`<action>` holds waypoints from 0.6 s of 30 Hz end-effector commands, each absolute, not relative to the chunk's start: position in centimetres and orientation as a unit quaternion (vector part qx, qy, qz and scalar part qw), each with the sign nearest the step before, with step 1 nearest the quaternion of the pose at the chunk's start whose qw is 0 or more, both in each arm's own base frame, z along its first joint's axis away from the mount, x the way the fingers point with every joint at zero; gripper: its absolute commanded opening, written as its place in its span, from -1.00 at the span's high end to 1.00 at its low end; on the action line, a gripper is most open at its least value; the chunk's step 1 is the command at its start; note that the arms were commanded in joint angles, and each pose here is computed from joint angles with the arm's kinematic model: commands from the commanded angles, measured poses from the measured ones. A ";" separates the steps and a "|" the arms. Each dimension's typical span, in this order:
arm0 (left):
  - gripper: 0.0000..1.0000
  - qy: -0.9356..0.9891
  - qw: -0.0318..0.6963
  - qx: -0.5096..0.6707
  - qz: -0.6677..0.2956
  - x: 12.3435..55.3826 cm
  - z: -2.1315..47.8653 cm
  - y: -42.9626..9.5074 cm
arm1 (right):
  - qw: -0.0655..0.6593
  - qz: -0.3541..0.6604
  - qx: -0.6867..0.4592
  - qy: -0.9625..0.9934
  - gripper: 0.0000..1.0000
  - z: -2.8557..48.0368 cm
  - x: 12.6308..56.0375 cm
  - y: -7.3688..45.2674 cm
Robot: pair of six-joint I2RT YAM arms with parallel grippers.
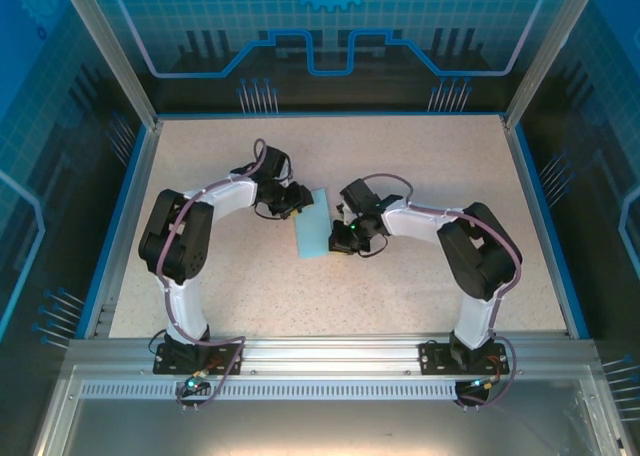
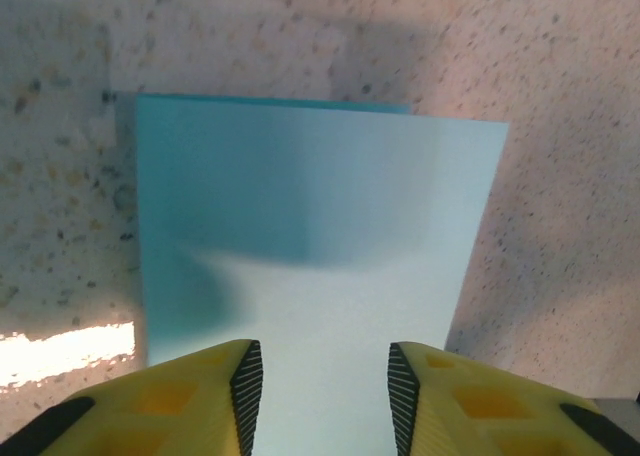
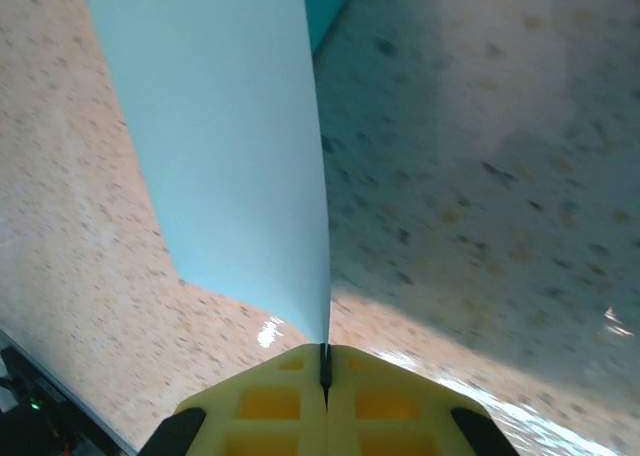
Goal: Fold a paper plane with a square sheet of paper (pick it up from the middle)
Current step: Third fold the triangle at the center of the table.
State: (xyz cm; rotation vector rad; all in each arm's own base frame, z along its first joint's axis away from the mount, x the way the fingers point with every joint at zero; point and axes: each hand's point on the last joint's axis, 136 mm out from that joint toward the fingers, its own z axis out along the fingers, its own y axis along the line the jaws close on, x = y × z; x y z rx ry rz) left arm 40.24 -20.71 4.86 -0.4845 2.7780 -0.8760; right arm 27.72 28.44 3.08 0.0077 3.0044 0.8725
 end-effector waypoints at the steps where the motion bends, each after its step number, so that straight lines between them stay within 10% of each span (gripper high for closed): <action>1: 0.25 0.933 0.088 -0.154 -0.313 39.3 5.4 -20.8 | -0.017 0.271 -0.006 0.962 0.91 3.4 26.4 26.2; 18: 0.57 0.945 0.051 -0.163 -0.281 37.8 1.4 -20.6 | 0.021 0.315 0.003 0.949 0.61 5.0 28.5 27.5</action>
